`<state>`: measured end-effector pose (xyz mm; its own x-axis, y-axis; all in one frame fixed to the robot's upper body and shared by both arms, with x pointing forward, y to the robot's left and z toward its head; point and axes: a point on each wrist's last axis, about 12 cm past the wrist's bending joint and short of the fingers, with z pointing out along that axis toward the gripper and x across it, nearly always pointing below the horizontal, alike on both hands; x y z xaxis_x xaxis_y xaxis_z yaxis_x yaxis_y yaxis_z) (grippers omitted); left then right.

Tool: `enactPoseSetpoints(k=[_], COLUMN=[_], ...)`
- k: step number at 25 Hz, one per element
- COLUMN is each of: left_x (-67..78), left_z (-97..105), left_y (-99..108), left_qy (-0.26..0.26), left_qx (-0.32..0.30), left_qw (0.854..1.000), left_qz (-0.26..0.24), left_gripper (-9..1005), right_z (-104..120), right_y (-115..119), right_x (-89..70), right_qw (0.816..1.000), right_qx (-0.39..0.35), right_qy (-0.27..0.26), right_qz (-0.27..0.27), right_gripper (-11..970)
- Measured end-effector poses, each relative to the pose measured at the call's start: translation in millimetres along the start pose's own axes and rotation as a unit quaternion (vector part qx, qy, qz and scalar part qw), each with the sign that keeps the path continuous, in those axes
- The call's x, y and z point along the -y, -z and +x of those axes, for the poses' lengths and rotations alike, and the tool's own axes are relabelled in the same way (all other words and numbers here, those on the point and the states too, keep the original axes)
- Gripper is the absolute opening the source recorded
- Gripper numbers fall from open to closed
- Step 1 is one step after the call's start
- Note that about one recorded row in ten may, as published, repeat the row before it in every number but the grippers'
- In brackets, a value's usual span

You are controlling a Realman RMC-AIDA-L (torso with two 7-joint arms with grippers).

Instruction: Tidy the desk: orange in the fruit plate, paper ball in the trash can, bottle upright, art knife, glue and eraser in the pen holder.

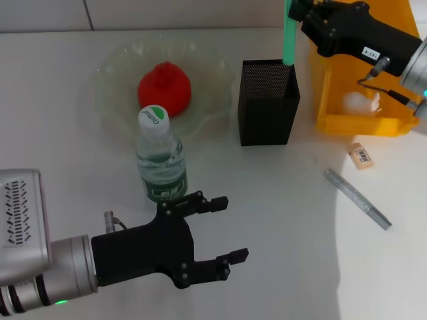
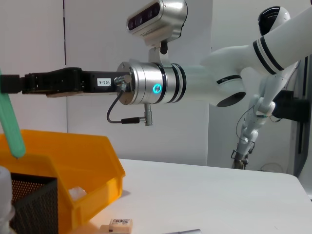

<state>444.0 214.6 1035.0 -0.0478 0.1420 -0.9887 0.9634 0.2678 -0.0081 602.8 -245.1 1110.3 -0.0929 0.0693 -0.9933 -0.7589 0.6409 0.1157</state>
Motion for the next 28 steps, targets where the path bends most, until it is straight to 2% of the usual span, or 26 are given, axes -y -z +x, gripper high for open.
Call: enactPoseSetpoints(k=[6, 13, 26, 28], left_x=[-0.5, -0.2, 0.5, 0.7], left_z=[0.9, 1.4, 2.6, 3.4], left_y=[-1.8, -1.2, 0.2, 0.7], left_qy=[0.002, 0.003, 0.007, 0.009], left_qx=[-0.002, -0.003, -0.002, -0.003], left_qw=[1.000, 1.000, 1.000, 1.000], left_qz=[0.003, 0.003, 0.003, 0.003], left_gripper=[788, 788, 788, 788], right_z=[15.3, 23.7, 25.8, 24.4], right_y=[-10.8, -13.7, -8.8, -6.6], right_x=[-11.0, -13.1, -13.9, -13.9], right_qw=[1.000, 1.000, 1.000, 1.000], right_qx=[-0.008, -0.022, -0.026, -0.022], right_qy=[0.015, 0.016, 0.015, 0.011], right_qz=[-0.008, -0.001, -0.006, -0.008], right_gripper=[103, 107, 114, 196])
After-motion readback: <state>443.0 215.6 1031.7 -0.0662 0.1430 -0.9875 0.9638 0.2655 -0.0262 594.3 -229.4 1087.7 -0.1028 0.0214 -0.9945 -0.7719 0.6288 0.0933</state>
